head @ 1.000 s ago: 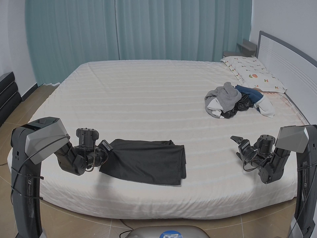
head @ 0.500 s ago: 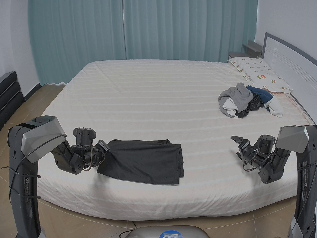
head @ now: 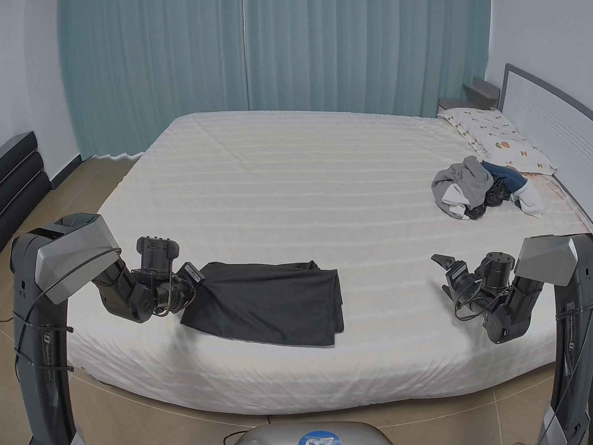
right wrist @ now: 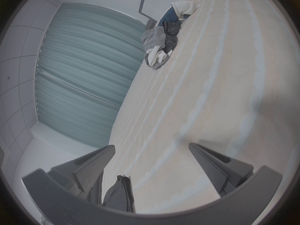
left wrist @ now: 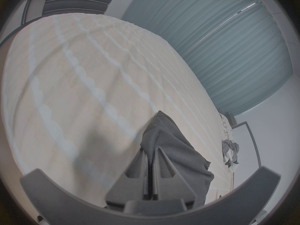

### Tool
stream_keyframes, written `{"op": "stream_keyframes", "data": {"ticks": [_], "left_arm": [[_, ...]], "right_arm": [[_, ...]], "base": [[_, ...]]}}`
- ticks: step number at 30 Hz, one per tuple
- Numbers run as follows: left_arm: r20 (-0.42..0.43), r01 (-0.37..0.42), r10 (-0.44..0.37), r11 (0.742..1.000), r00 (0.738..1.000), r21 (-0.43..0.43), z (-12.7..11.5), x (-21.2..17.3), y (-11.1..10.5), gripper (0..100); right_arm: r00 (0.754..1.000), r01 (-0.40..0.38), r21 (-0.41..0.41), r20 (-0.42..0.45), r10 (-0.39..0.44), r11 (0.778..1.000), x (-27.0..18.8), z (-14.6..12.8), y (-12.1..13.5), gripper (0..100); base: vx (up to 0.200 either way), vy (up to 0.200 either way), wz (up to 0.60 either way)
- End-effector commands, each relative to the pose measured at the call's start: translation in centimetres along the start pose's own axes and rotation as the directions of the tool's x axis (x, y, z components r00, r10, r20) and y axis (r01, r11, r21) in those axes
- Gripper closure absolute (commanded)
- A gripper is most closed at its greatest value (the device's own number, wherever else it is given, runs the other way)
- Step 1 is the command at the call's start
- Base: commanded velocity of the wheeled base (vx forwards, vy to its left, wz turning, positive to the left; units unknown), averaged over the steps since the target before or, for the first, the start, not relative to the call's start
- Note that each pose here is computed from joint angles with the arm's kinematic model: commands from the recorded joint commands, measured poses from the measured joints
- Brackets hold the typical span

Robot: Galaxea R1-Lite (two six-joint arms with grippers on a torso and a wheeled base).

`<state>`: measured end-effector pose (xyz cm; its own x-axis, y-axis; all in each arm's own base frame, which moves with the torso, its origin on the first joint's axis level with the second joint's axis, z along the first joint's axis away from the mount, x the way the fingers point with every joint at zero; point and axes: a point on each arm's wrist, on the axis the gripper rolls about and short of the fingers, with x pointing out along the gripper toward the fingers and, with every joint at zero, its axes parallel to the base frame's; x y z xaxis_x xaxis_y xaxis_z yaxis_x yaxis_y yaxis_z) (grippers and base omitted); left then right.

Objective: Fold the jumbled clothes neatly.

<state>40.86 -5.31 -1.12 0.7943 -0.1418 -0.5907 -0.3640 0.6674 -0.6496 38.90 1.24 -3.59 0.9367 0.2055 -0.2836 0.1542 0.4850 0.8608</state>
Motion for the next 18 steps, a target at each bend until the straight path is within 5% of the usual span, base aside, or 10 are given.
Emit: {"op": "stream_keyframes", "data": {"ticks": [1,8,17,18], "left_arm": [[-0.002,-0.002,0.002,1.0,1.0,0.0,-0.03,-0.03,0.01,100],[-0.014,-0.014,0.014,1.0,1.0,0.003,-0.32,0.12,0.19,100],[-0.023,-0.015,0.015,1.0,1.0,0.003,-0.55,-0.01,0.06,100],[-0.026,-0.02,0.02,1.0,0.999,0.004,-0.61,-0.09,0.03,0]], "right_arm": [[1.0,0.0,0.0,-0.001,0.0,1.0,0.0,-0.02,-0.01,0],[1.0,-0.003,-0.002,-0.003,0.003,1.0,0.04,-0.17,0.09,0],[1.0,-0.003,-0.002,-0.003,0.003,1.0,0.04,-0.17,0.09,0],[1.0,-0.001,-0.001,-0.003,0.001,1.0,0.04,-0.17,0.08,0]], "base": [[0.0,0.2,0.0],[0.0,0.2,0.0],[0.0,0.0,0.0],[0.0,0.0,0.0]]}}
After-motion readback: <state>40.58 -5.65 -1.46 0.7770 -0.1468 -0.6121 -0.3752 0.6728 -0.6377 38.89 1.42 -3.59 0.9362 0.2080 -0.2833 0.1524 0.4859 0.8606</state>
